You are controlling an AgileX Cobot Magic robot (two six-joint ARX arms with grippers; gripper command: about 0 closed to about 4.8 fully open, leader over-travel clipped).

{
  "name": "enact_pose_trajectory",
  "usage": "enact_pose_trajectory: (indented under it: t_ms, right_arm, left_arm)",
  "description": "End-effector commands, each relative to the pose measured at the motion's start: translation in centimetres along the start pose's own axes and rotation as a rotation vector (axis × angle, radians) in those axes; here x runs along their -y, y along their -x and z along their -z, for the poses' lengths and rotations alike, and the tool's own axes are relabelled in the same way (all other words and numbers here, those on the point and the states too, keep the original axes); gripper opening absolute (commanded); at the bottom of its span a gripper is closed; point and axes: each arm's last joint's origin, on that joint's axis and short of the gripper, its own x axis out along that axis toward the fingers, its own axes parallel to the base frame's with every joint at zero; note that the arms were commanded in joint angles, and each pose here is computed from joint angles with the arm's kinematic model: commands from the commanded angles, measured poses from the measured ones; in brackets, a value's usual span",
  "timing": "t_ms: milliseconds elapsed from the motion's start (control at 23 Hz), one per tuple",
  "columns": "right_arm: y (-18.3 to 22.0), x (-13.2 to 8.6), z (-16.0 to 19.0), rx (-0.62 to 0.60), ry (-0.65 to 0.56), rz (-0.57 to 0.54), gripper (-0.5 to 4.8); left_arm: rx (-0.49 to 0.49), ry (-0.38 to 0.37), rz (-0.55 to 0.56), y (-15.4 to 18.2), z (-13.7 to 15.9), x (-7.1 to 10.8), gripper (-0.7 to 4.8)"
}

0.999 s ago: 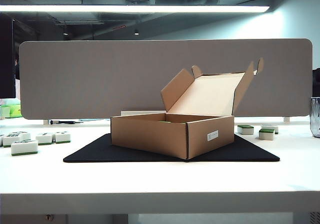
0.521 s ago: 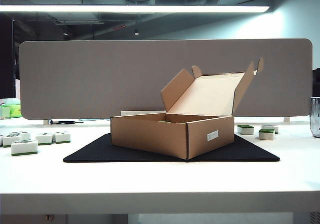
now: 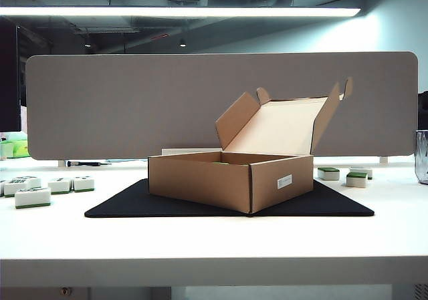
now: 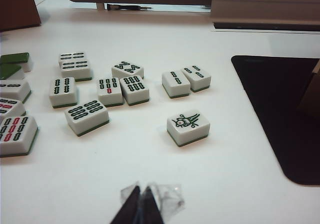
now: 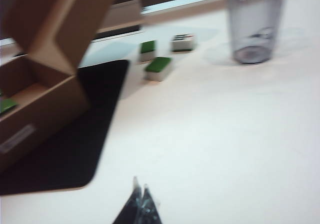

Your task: Pick up four mahjong tiles and put them into the paper box.

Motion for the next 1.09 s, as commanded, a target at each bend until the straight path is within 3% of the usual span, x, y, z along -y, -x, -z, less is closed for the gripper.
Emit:
enact_pose_trajectory:
  t_ms: [43,478,1086]
  right_arm:
    - [0.05,0.2,-0.07,0.026,0.0,0.086,-0.01]
    - [0.05,0.22,0.02,0.012,0.082,0.083,-0.01]
    - [0.05,0.23,-0.03,0.016,0.082,0.086,-0.01]
  left_arm:
    - [-0.011,0.003,0.005,0.0,0.1,0.02,-0.06]
    - [-0.011,0.002,0.005,0.0,0.1,0.02,-0.06]
    - [-0.011,0.003,0.005,0.0,0.1,0.02,-0.06]
